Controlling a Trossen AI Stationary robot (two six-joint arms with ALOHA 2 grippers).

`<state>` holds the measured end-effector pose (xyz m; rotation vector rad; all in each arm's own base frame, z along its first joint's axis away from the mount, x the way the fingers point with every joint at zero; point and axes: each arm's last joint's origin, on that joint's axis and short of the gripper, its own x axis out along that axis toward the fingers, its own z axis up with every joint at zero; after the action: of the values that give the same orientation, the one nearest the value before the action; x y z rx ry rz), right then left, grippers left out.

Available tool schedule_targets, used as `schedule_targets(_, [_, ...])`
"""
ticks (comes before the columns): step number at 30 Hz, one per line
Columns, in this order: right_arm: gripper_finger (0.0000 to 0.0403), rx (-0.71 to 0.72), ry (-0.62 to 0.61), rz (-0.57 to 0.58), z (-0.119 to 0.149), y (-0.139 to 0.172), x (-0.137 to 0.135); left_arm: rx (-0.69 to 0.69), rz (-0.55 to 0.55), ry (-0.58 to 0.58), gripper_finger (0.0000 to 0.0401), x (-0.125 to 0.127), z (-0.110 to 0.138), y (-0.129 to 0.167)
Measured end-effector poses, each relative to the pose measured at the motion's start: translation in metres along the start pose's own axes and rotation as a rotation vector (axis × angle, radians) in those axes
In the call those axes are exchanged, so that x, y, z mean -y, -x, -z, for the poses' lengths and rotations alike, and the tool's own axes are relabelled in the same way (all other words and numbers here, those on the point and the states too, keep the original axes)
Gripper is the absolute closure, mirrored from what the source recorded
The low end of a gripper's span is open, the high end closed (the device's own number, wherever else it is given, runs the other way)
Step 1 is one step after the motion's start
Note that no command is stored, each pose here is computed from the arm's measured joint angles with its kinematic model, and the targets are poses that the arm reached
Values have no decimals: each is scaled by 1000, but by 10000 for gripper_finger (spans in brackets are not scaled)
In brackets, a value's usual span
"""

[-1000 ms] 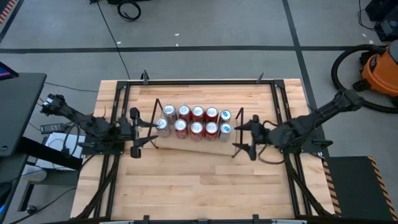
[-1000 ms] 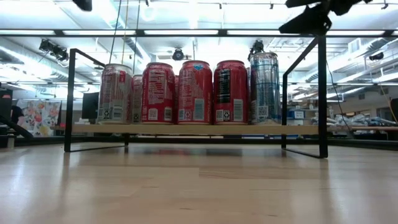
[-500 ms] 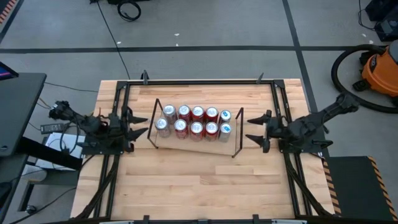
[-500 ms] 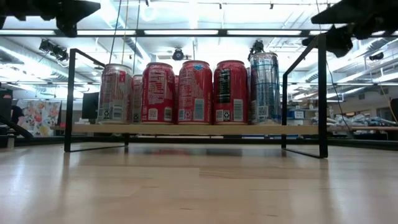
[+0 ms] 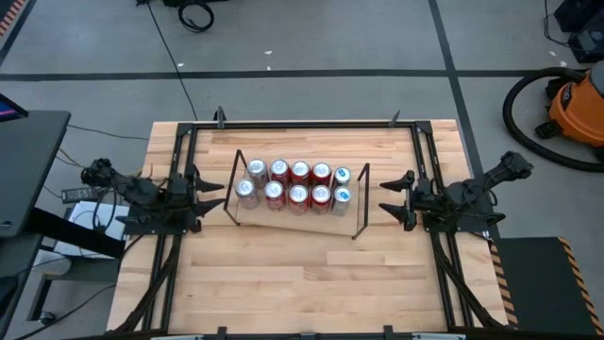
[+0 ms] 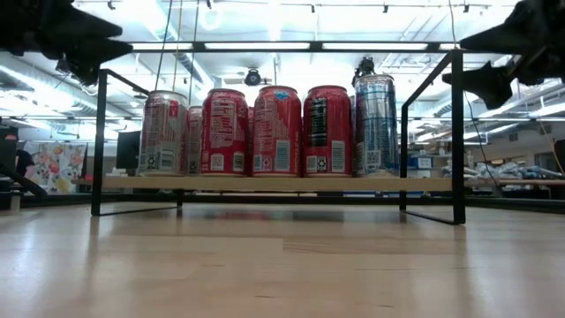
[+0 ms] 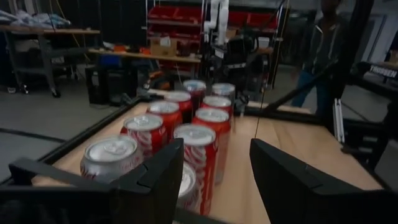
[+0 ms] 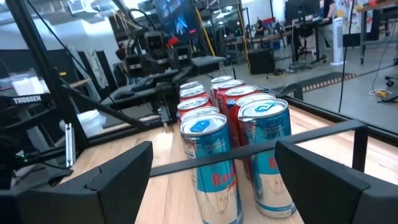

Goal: Place canned beverage on shelf
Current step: Return to Home Position

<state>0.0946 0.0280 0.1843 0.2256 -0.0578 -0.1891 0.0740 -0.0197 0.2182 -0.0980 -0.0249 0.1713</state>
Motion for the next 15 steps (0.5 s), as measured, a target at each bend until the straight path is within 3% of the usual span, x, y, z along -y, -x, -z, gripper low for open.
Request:
schedule_targets(9, [55,27,22,-8,11,4,5,-95,4,-4,207,-1,11,1])
schedule_targets(15, [55,49,52,-7,8,5,6,-69,19,2,207,0,10,0])
